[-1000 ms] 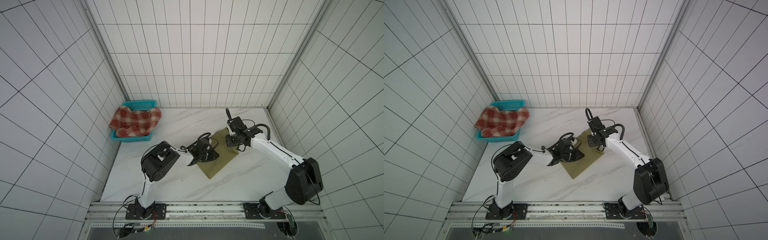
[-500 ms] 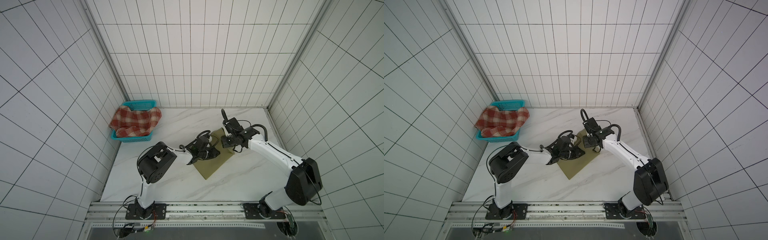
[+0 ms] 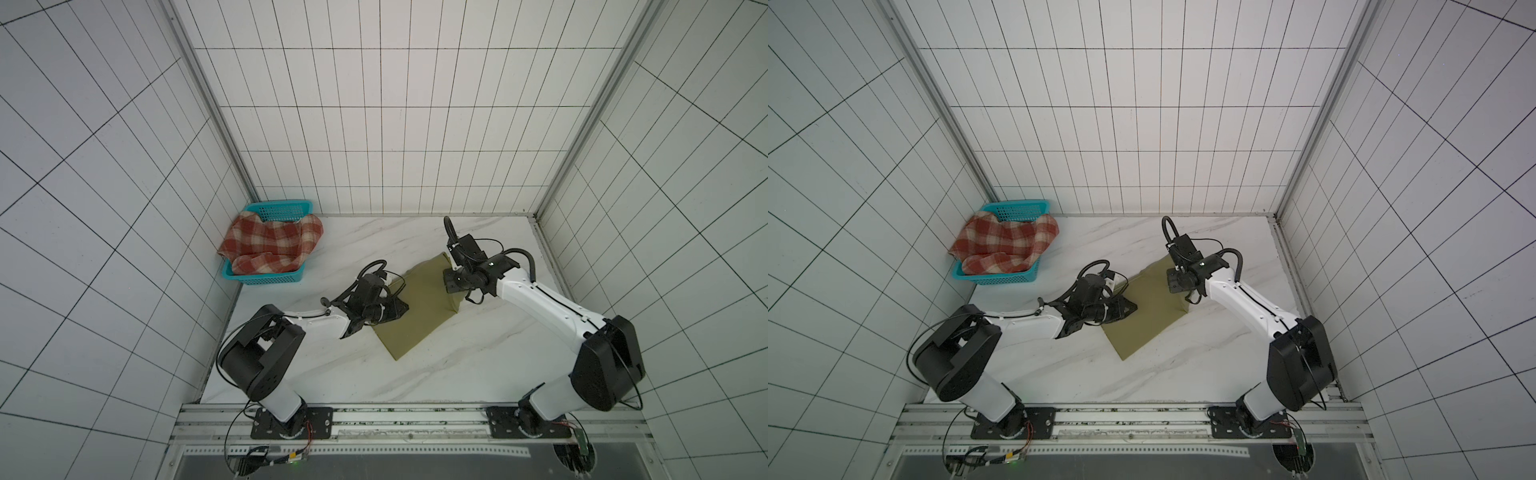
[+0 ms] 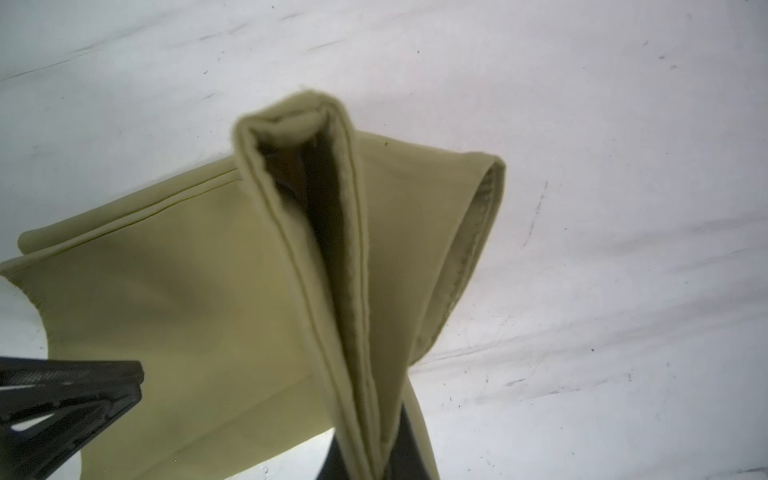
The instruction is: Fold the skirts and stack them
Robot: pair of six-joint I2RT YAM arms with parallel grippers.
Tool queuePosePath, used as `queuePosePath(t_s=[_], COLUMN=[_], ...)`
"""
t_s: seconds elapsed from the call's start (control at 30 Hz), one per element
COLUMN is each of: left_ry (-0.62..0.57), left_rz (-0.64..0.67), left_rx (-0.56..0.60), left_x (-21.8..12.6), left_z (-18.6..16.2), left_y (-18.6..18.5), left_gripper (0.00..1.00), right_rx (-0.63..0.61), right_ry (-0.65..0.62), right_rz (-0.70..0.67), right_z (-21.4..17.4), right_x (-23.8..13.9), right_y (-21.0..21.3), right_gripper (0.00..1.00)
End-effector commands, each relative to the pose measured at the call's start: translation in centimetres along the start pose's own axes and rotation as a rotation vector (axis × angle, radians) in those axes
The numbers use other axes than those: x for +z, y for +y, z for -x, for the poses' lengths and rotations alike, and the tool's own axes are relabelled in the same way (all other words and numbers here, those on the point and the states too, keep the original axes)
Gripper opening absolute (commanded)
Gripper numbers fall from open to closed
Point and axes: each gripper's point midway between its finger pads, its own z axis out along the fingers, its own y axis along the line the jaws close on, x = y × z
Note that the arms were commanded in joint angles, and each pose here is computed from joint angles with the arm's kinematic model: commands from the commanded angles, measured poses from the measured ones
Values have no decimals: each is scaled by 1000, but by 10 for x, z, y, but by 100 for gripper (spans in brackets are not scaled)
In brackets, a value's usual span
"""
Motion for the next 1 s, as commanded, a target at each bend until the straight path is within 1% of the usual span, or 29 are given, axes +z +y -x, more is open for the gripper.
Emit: queuePosePath(t_s=[0.0, 0.17, 0.4, 0.57, 0.63, 0.73, 0.97], left_ry=[22, 43, 70, 93, 99, 104, 104], left_rz=[53, 60, 18, -1, -6, -7, 5], left_rx=[14, 7, 20, 8, -1, -8, -10], left_x=[3, 13, 39, 59, 63, 67, 69], left_z=[-12, -22, -33, -42, -44, -46, -48], left_y=[20, 28, 9, 2, 2, 3, 7], left_gripper=[19, 19, 18, 17, 17, 17, 17], right_rx=[1, 16, 20, 10, 7, 10, 40], right_ry=[-29, -34, -34, -26, -15, -6, 8], right_rz=[-79, -132, -136, -62, -2, 69, 196], right_z=[12, 18, 23, 19, 14, 7, -16], right_x=[-15, -23, -28, -24, -21, -16, -5], right_y=[-27, -49, -50, -20, -1, 21, 58], right_gripper=[0, 0, 0, 0, 0, 0, 0])
